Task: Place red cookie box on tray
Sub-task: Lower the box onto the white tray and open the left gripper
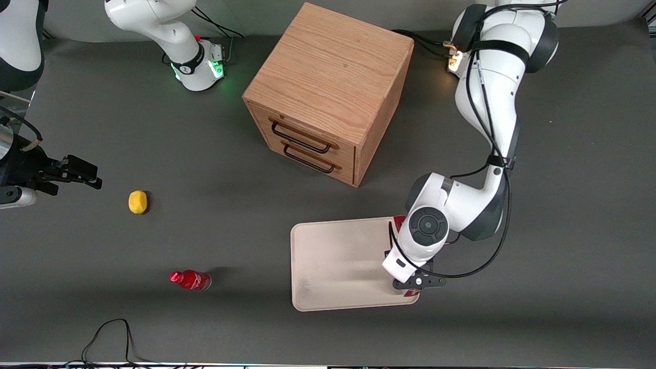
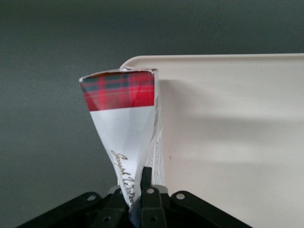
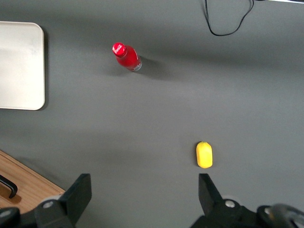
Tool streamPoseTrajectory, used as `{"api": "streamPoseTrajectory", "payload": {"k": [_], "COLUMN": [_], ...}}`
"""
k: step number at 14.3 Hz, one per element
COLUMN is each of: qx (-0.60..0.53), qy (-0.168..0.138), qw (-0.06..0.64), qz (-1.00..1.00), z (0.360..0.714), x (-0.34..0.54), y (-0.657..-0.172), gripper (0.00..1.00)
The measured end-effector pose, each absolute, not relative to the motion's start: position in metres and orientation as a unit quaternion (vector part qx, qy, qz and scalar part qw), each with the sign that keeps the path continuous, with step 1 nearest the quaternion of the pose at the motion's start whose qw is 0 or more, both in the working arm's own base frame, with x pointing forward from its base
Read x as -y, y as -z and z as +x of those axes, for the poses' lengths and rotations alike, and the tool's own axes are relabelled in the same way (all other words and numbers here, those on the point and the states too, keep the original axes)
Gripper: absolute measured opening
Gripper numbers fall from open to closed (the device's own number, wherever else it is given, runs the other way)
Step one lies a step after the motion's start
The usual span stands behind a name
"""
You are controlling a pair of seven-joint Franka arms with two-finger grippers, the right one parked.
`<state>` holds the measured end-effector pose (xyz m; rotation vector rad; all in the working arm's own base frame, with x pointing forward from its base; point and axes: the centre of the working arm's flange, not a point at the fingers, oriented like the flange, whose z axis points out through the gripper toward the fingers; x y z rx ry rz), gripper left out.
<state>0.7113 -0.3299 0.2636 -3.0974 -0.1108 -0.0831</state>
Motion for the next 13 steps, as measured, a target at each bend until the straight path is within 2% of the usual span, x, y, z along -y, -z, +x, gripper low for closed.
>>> {"api": "streamPoseTrajectory", "payload": {"k": [4, 5, 6, 13], "qx": [0.035, 0.035, 0.034, 0.032], "qy": [0.023, 0.023, 0.025, 0.029], "qw": [0.023, 0.023, 0.024, 0.030], "qz": [-0.999, -0.999, -0.999, -0.999], "z": [0.710, 0.710, 0.710, 0.710], "x": [0.329, 0.329, 0.329, 0.328], "y": [-0.256, -0.256, -0.257, -0.272], "gripper": [0.04, 0.08, 0.17, 0.93]}}
